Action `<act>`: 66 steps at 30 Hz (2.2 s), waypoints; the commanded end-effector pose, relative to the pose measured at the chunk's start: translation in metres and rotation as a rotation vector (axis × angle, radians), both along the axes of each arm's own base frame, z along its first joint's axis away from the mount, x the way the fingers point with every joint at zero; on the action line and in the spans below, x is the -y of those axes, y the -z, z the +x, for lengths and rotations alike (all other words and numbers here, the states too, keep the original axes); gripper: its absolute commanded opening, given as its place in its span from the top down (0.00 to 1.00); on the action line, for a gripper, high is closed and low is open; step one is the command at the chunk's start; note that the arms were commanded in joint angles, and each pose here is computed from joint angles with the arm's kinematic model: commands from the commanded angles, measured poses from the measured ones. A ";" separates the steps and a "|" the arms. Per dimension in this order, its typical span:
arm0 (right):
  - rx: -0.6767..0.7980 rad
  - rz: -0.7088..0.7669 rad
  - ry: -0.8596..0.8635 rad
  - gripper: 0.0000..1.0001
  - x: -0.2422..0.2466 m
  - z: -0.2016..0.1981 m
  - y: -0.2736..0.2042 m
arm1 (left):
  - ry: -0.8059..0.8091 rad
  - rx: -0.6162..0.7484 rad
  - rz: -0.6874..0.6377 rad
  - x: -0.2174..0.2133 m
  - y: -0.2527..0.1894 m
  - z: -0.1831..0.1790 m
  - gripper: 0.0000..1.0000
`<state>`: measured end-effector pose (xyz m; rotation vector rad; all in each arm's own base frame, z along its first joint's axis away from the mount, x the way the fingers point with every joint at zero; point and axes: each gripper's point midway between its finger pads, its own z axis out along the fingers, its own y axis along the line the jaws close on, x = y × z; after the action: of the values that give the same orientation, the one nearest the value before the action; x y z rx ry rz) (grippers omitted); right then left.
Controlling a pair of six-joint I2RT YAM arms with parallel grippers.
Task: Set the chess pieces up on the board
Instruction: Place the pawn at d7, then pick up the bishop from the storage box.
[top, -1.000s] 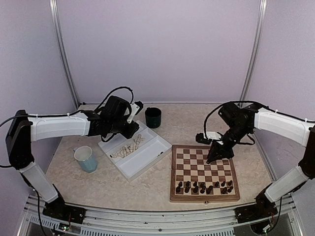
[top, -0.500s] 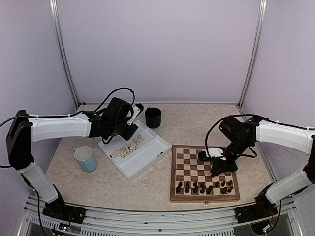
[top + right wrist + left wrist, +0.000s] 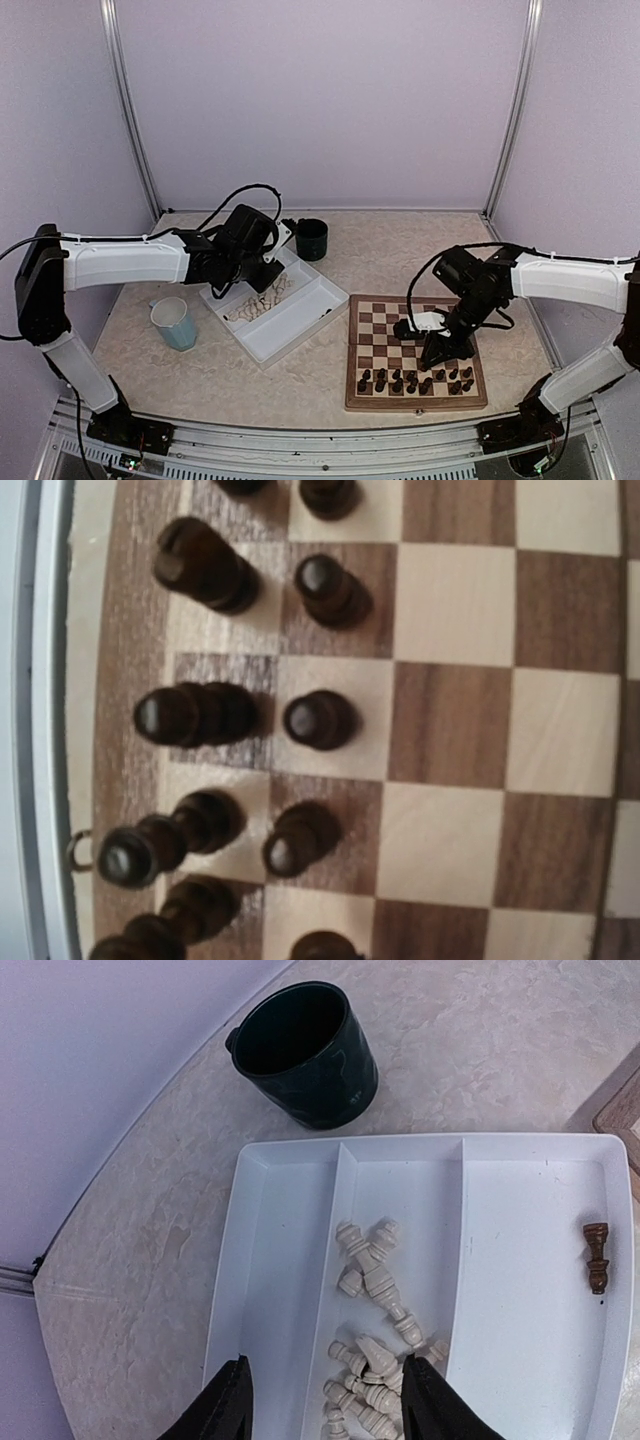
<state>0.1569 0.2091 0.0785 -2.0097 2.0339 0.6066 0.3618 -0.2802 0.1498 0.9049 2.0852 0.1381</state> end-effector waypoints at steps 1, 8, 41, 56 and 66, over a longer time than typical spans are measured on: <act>-0.030 -0.029 -0.004 0.96 0.001 -0.007 0.013 | 0.002 0.019 0.007 0.006 -0.008 0.001 0.49; -0.037 -0.054 -0.013 0.96 0.005 -0.009 0.018 | 0.002 0.020 0.017 0.006 -0.006 0.000 0.49; -0.077 -0.041 -0.011 0.73 -0.001 -0.012 0.013 | 0.014 0.005 0.044 0.010 0.001 -0.005 0.49; -0.038 0.003 -0.009 0.67 -0.006 -0.003 -0.017 | 0.023 -0.024 0.013 0.018 0.003 -0.011 0.49; 0.039 0.131 0.143 0.64 -0.007 0.067 -0.065 | 0.091 -0.308 -0.129 0.040 0.011 -0.051 0.50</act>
<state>0.2001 0.2134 0.1259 -1.8568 2.0505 0.6211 0.3325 -0.3137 0.1511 0.9622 2.1684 -0.0294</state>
